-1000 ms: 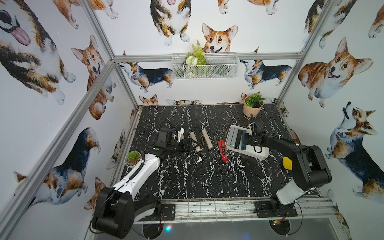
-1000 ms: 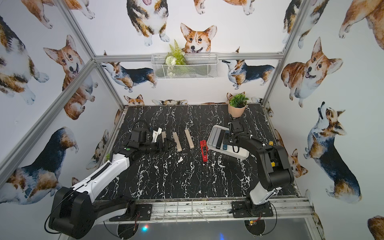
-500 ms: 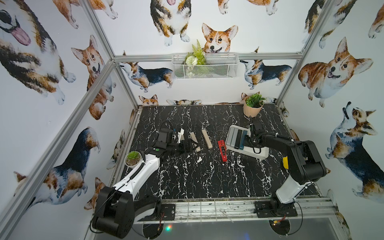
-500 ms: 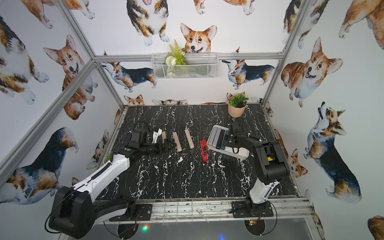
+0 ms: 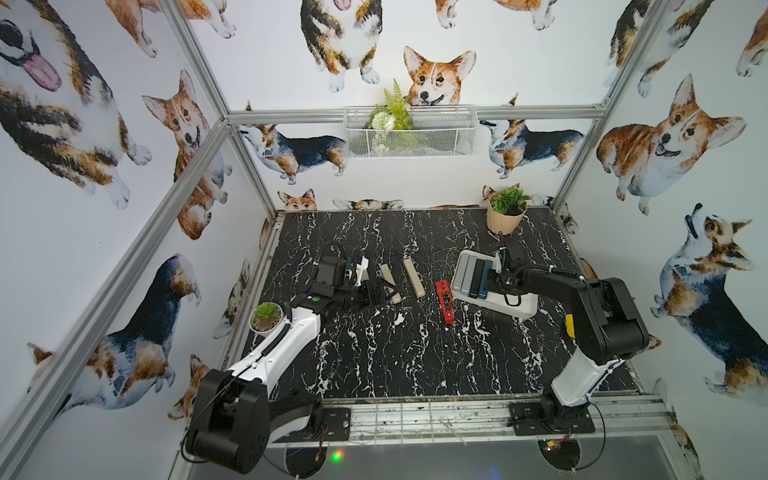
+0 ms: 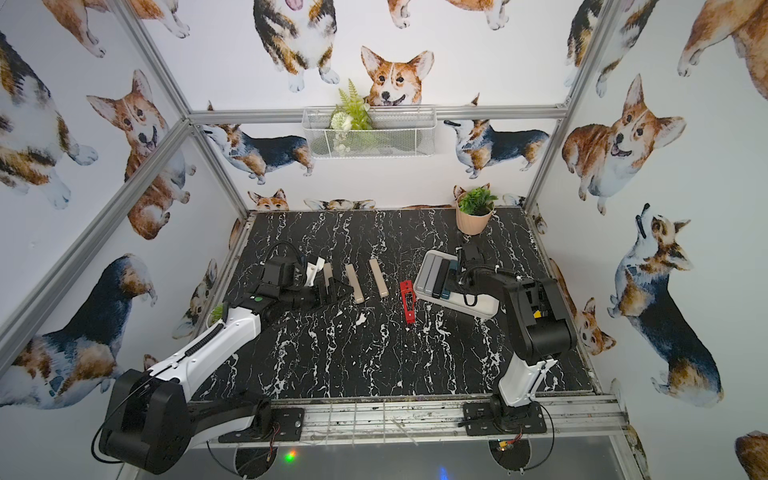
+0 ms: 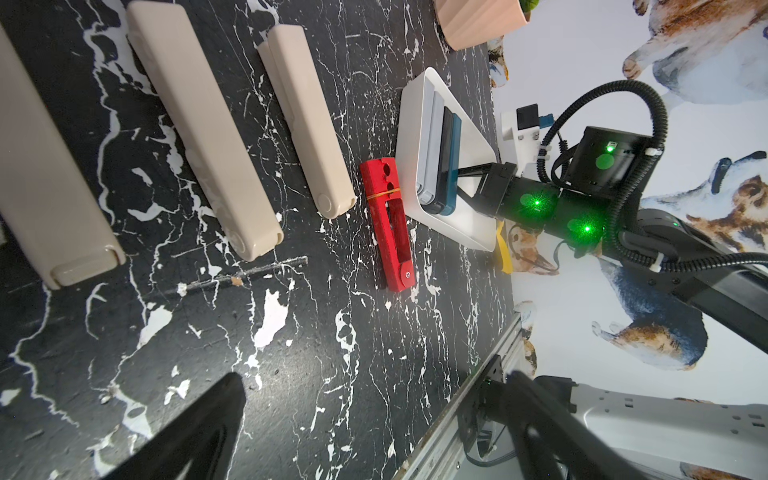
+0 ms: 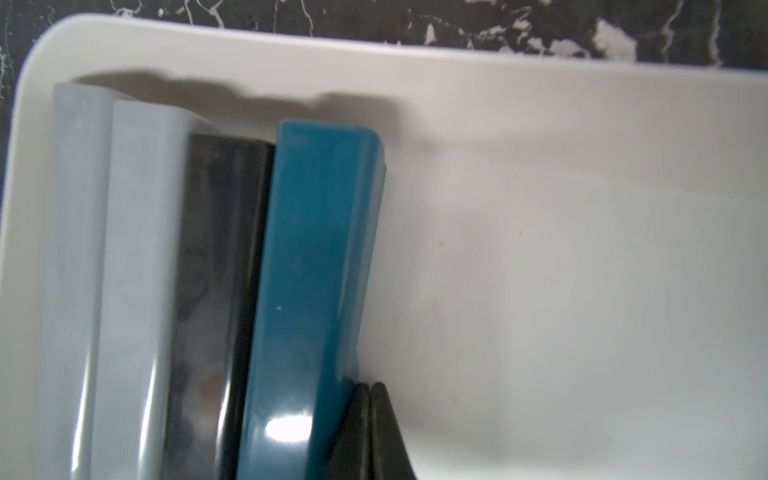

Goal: Put the pruning pliers into the storage box
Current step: Place the pruning pliers in the storage box.

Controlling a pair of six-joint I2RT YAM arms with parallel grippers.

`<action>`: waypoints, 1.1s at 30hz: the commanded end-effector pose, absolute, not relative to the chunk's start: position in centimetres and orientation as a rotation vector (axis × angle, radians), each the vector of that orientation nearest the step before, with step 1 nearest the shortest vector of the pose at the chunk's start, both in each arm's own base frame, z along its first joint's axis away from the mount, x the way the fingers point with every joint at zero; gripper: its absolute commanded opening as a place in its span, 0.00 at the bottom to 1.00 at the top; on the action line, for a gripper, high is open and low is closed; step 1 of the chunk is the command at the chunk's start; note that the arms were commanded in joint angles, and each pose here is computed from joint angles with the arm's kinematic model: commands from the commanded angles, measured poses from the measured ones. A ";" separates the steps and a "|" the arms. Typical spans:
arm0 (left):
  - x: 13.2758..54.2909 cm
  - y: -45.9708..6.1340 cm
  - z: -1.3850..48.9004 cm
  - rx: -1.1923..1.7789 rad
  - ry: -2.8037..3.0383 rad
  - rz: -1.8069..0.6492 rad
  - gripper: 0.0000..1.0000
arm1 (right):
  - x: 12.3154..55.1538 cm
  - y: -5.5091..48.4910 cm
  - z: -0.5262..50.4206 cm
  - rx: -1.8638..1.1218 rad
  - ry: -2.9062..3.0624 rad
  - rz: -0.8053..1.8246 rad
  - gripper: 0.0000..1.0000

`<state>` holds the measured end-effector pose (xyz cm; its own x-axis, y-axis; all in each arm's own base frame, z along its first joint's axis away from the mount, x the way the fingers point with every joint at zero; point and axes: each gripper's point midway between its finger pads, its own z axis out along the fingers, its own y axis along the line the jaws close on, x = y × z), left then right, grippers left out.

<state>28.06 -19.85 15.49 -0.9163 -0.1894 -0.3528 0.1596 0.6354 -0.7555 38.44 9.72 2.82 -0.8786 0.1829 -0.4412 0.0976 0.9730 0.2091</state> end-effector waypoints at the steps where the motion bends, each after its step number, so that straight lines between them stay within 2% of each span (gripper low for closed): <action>1: 28.4 -20.1 15.9 -0.008 2.429 -1.202 1.00 | 39.2 10.5 3.4 0.183 2.615 0.303 0.00; 10: 28.3 -20.0 15.9 -0.008 2.426 -1.203 1.00 | 38.5 9.5 3.6 0.189 2.631 0.235 0.00; 19: 28.4 -20.1 15.9 -0.011 2.419 -1.209 1.00 | 37.5 8.6 6.2 0.184 2.590 0.192 0.00; 26: 28.3 -20.2 16.3 0.000 2.411 -1.217 1.00 | 36.7 9.3 8.3 0.180 2.551 0.276 0.00; 29: 28.1 -20.1 16.6 0.009 2.414 -1.212 1.00 | 36.0 10.6 9.2 0.164 2.518 0.371 0.17; 33: 27.9 -19.8 16.6 0.014 2.414 -1.193 1.00 | 34.8 12.6 10.3 0.072 2.499 0.374 0.38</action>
<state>27.99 -19.88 16.35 -0.9068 -0.1955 -0.3736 0.1788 0.6241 -0.7606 35.33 11.18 9.40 -0.8236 0.1615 -0.5436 0.0095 0.9624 0.2714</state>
